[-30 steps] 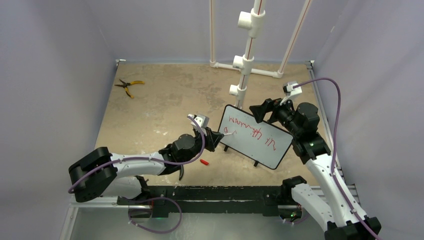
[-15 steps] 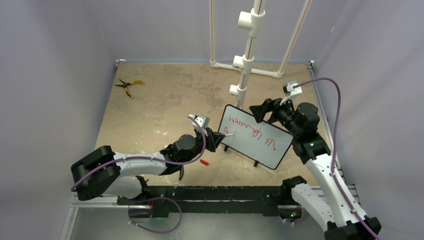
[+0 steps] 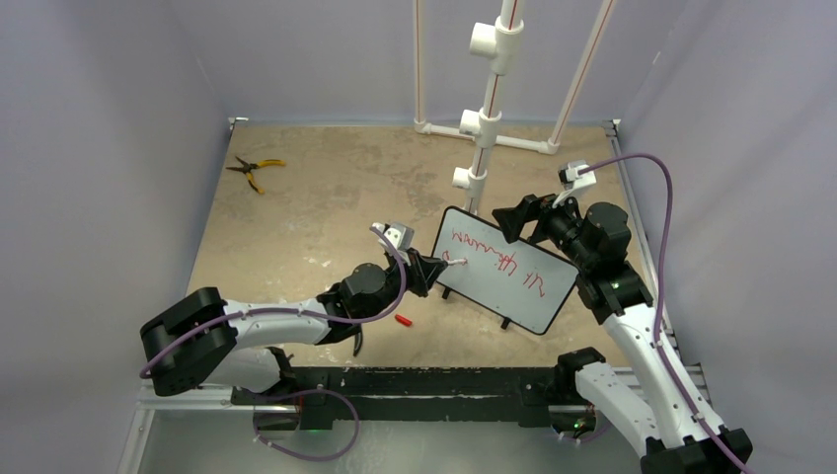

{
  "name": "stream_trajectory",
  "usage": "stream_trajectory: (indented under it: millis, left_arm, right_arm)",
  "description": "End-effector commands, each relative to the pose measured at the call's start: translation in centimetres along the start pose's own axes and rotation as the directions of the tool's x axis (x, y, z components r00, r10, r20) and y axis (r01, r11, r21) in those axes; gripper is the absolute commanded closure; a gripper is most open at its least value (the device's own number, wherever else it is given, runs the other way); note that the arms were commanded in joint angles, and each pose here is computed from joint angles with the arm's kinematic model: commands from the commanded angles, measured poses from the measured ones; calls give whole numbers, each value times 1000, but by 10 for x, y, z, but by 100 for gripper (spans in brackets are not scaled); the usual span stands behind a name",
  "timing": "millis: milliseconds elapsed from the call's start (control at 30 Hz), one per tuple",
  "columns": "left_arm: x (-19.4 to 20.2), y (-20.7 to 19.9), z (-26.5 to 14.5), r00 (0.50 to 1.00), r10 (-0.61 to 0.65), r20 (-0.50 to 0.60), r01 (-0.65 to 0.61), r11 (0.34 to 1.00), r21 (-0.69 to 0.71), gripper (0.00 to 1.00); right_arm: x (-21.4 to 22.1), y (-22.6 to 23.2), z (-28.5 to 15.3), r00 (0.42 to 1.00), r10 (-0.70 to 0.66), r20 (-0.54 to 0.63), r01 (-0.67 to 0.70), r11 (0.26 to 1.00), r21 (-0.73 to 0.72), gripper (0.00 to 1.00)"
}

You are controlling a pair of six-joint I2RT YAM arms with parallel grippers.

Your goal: Write a sentence on the whiteboard

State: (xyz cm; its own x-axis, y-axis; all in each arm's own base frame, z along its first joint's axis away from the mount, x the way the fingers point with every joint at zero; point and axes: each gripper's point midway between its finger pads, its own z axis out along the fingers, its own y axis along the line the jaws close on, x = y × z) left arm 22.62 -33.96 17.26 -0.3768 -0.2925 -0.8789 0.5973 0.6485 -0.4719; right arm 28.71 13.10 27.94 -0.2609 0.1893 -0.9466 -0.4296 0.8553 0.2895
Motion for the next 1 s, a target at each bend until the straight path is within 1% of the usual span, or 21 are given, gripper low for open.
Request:
stream_trajectory:
  millis: [0, 200, 733, 967]
  left_arm:
    - [-21, -15, 6, 998, -12, 62, 9, 999, 40, 100]
    - [-13, -11, 4, 999, -14, 41, 12, 999, 34, 100]
    - [24, 15, -11, 999, -12, -38, 11, 1000, -23, 100]
    - [26, 24, -16, 999, -6, -42, 4, 998, -59, 100]
  right_arm:
    - [-8, 3, 2, 999, -27, 32, 28, 999, -18, 6]
    - [-8, 3, 1, 999, -27, 31, 27, 1000, -15, 6]
    - [-7, 2, 2, 999, -26, 29, 27, 1000, -12, 6]
    - [-7, 2, 2, 999, -24, 27, 25, 1000, -9, 6]
